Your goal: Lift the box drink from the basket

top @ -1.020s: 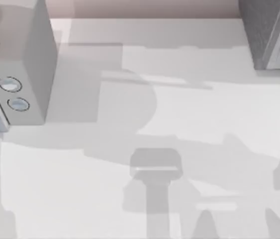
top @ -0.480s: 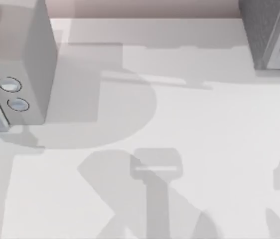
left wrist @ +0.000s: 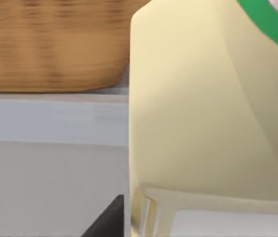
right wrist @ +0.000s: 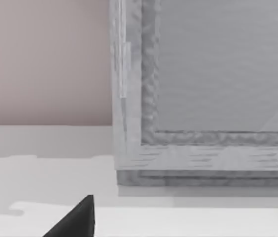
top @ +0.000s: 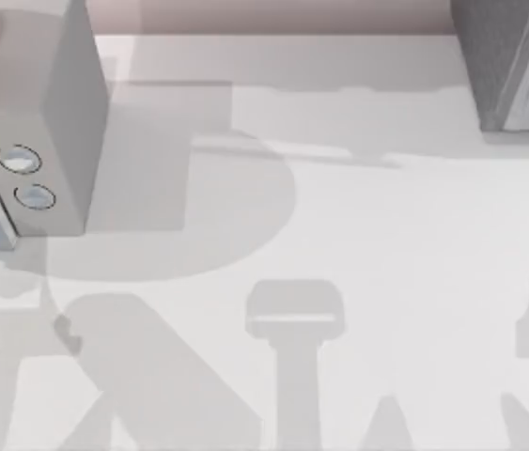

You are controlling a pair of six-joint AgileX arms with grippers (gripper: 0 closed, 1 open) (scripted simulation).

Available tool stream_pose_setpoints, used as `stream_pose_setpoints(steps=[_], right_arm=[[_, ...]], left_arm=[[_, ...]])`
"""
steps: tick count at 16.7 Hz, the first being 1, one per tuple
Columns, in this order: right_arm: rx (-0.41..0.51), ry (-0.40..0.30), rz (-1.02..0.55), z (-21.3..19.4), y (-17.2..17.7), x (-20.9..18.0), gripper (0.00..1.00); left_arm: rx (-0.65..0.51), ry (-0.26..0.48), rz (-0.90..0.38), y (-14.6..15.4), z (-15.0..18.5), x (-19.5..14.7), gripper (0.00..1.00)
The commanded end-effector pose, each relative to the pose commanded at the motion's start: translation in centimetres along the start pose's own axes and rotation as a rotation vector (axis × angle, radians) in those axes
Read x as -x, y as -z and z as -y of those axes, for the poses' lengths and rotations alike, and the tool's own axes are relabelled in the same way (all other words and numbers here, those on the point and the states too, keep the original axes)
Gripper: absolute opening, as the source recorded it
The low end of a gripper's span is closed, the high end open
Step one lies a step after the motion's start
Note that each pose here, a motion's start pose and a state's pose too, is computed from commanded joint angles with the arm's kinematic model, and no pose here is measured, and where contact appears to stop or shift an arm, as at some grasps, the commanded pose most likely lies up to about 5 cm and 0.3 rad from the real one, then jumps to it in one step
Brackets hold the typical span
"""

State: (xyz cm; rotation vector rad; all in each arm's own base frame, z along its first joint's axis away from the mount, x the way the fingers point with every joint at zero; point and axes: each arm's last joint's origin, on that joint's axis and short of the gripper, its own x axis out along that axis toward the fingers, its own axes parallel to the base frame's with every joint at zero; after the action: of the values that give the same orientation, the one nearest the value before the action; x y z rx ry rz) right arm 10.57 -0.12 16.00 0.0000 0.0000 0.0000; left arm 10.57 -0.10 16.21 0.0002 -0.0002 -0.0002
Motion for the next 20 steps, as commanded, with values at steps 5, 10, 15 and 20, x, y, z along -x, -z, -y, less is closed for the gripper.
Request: stream_pose_setpoints(steps=[5, 10, 15, 20], right_arm=[[0.0, 0.0, 0.0, 0.0, 0.0, 0.0, 1.0], [0.0, 0.0, 0.0, 0.0, 0.0, 0.0, 1.0], [0.0, 0.0, 0.0, 0.0, 0.0, 0.0, 1.0], [0.0, 0.0, 0.0, 0.0, 0.0, 0.0, 1.0]], left_arm=[[-0.002, -0.002, -0.005, 0.2, 0.0, 0.0, 0.0], [-0.065, 0.064, -0.118, -0.6, 0.1, -0.3, 0.0], [-0.195, 0.268, -0.323, -4.0, 0.5, -1.7, 0.0], [-0.266, 0.526, -0.508, -7.0, 0.7, -4.6, 0.0]])
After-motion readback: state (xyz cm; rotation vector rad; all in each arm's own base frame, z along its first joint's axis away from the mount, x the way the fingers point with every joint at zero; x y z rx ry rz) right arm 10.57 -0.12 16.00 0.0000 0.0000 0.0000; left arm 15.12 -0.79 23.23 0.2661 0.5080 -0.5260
